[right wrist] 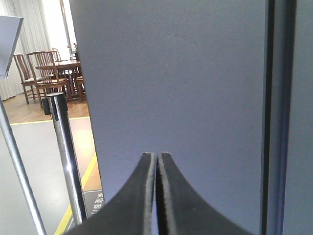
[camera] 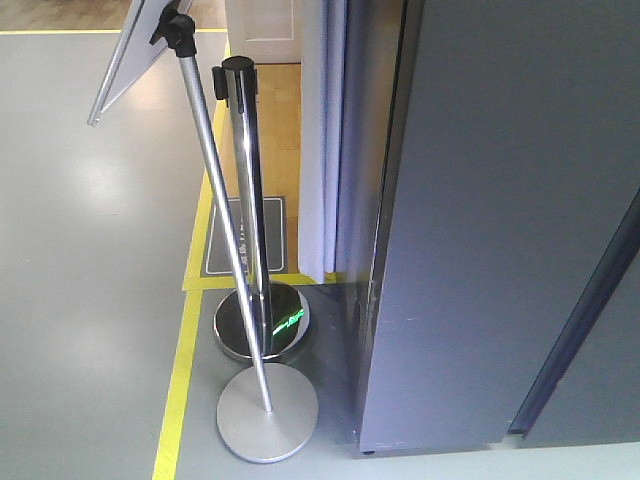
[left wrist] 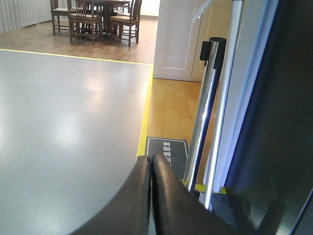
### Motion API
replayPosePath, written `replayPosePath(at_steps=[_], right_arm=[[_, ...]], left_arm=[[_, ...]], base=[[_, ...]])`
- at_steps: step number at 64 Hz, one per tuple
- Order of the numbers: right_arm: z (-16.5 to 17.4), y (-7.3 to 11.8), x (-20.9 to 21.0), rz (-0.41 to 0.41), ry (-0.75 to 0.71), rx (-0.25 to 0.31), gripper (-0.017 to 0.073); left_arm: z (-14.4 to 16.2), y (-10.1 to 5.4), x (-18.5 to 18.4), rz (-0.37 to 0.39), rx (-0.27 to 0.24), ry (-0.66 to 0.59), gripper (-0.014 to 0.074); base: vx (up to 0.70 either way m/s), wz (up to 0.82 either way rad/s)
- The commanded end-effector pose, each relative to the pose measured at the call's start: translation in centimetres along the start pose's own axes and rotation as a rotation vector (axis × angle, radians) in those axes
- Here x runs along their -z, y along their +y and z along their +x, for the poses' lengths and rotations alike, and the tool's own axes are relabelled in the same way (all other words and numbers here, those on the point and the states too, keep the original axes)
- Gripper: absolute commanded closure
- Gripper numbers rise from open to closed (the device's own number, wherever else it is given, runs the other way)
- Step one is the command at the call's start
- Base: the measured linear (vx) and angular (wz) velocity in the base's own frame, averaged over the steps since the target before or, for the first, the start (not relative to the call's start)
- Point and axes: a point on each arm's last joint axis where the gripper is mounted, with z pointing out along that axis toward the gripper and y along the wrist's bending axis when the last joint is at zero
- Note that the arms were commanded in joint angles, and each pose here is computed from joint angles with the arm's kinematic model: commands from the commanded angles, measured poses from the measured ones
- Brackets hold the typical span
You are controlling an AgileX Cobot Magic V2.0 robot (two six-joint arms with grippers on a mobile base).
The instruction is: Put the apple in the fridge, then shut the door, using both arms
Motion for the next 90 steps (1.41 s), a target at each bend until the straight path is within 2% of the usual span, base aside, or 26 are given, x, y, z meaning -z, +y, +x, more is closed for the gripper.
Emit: replayPosePath(at_steps=[1,90], right_arm=[[-0.66,0.1,0.1,-0.011,-0.084,0.012,0.0561],[-0.63,0.1,0.1,-0.01,-0.079,0.012,0.0561]], left_arm=[[0.21,0.0,-0.1,0.014,0.0,-0.063,0.06],[0.23,0.0,-0.1,0.014,0.0,-0.061,0.06]], base=[[0.0,0.0],[0.0,0.0]])
